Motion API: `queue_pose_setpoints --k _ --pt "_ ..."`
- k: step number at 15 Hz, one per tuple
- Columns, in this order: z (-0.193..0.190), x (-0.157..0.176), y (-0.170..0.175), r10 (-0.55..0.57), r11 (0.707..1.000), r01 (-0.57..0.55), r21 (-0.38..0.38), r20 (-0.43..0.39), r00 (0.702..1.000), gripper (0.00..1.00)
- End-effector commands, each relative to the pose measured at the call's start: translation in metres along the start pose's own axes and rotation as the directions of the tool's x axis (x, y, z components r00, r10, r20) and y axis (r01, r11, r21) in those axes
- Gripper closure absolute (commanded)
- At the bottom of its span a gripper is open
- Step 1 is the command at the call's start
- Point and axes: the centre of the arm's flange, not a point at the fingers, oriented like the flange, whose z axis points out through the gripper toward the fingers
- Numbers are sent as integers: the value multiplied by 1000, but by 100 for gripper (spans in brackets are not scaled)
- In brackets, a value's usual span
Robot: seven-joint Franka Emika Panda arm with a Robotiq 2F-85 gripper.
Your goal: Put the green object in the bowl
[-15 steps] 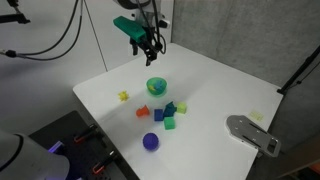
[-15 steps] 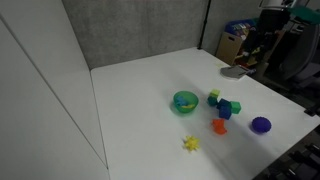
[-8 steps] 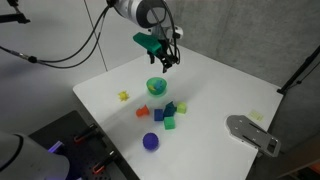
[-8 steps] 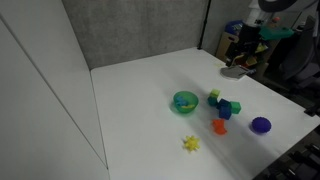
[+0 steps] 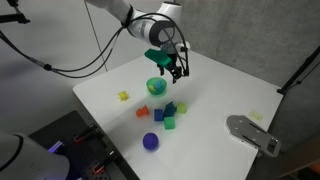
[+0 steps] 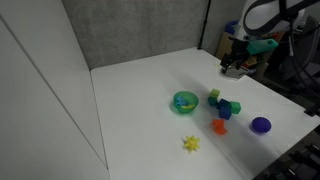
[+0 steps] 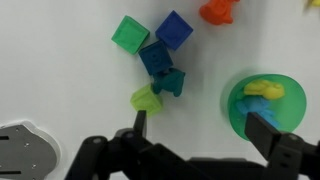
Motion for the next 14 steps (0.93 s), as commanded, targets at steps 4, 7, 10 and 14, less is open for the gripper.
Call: queue_pose_setpoints --k 4,7,10,14 --pt "23 7 9 5 1000 -5 -17 33 999 0" --pt "16 12 11 8 1000 -7 -17 38 999 0" --pt "30 17 8 4 999 -2 -36 51 999 0" --pt "63 27 5 1 999 2 -42 77 997 0"
